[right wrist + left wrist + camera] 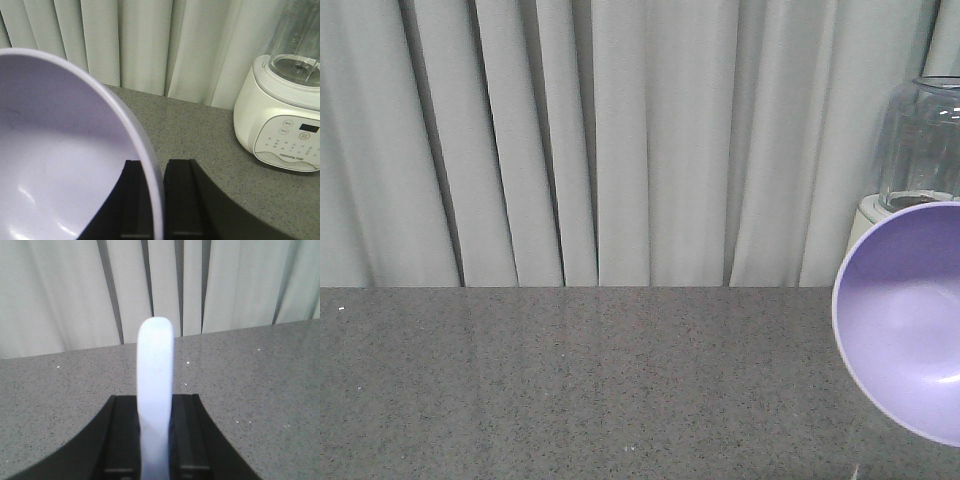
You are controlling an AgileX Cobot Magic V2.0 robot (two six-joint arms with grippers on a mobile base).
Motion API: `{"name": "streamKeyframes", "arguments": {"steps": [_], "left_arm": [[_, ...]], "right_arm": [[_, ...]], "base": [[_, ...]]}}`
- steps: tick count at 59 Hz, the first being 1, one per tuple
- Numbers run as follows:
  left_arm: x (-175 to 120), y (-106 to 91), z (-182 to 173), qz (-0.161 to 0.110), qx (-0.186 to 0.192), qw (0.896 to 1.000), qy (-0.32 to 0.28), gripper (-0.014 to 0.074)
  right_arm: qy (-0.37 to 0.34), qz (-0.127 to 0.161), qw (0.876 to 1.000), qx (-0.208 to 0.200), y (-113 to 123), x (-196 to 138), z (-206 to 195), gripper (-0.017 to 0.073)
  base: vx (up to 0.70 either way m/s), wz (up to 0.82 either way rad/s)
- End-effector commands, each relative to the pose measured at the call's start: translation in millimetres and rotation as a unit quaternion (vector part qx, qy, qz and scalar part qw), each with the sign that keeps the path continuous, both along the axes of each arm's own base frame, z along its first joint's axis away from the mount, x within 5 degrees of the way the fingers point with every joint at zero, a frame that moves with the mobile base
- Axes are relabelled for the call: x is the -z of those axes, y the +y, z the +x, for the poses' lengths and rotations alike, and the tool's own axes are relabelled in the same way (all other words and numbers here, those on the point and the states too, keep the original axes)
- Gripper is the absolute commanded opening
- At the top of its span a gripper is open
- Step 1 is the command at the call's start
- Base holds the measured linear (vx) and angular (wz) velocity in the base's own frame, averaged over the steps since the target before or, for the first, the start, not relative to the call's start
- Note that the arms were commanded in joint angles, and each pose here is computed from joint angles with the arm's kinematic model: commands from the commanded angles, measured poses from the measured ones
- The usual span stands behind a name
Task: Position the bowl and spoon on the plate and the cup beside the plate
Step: 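Lift the spoon with the left gripper and the bowl with the right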
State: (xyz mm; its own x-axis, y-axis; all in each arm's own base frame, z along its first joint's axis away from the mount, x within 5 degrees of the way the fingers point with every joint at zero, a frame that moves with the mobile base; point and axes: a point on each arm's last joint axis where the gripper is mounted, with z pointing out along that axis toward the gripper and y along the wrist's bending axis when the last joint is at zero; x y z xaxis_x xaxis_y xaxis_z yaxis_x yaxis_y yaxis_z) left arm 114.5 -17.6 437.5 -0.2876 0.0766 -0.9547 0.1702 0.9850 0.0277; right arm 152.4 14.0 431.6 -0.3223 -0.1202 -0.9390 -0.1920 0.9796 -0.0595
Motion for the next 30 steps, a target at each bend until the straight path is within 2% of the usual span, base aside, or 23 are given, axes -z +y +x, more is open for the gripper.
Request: {"name": "streamKeyframes", "arguments": {"steps": [1, 30], "left_arm": [[-13.9, -0.8, -1.5, -0.013, 0.003, 0.999, -0.051, -0.0006], [-13.8, -0.8, -1.6, -0.012, 0.003, 0.999, -0.051, -0.0006]], "right_arm": [[-0.061, 0.004, 0.998, 0.009, -1.4, -17.6, -2.7, -0.0009], [-0.061, 0.005, 0.998, 0.009, -1.4, -17.6, -2.7, -0.0009]], "base": [[-0.01, 0.01], [-0.07, 0.0]]}}
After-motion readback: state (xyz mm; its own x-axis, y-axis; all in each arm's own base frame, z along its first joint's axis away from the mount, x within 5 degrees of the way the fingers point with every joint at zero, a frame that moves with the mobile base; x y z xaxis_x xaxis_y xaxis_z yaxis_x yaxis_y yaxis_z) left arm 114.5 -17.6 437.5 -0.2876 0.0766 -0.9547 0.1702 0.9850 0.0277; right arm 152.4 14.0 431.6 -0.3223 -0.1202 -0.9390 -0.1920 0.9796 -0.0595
